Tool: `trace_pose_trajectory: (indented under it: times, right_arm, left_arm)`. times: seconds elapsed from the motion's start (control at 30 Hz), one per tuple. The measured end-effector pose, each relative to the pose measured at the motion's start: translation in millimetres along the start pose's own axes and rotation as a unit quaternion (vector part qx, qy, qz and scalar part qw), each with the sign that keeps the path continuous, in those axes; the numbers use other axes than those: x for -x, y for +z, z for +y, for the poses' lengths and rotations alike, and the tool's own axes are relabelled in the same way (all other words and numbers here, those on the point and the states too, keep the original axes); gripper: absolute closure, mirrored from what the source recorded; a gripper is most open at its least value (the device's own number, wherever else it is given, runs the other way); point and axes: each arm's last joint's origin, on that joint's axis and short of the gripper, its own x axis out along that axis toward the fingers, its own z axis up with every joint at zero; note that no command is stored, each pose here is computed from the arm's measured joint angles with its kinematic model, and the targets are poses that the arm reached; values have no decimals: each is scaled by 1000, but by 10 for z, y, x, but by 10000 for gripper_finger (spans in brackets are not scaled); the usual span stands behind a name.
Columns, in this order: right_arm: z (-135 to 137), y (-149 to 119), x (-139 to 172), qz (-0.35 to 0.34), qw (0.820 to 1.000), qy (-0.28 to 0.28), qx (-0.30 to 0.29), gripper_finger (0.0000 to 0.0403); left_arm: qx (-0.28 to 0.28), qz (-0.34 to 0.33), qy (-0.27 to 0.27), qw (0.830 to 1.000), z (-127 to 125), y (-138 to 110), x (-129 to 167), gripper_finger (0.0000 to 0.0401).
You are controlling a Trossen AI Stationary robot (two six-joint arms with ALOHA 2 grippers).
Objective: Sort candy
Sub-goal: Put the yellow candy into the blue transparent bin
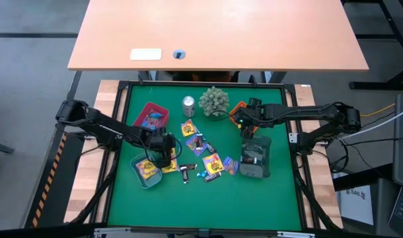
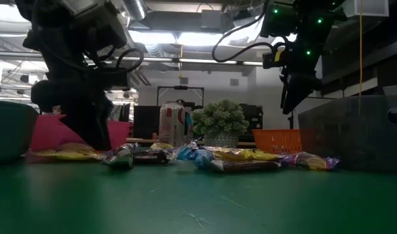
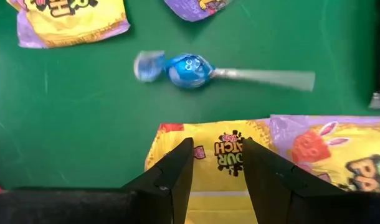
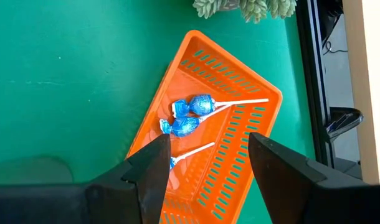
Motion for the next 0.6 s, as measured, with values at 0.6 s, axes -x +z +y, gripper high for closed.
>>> trace_pose_trajectory:
  times: [0.6]
  right_arm:
    - [0,1,0,-1,1000,0,0,187]
  left_arm:
    - [-5,18,10,1000,-5,-27,-81,378]
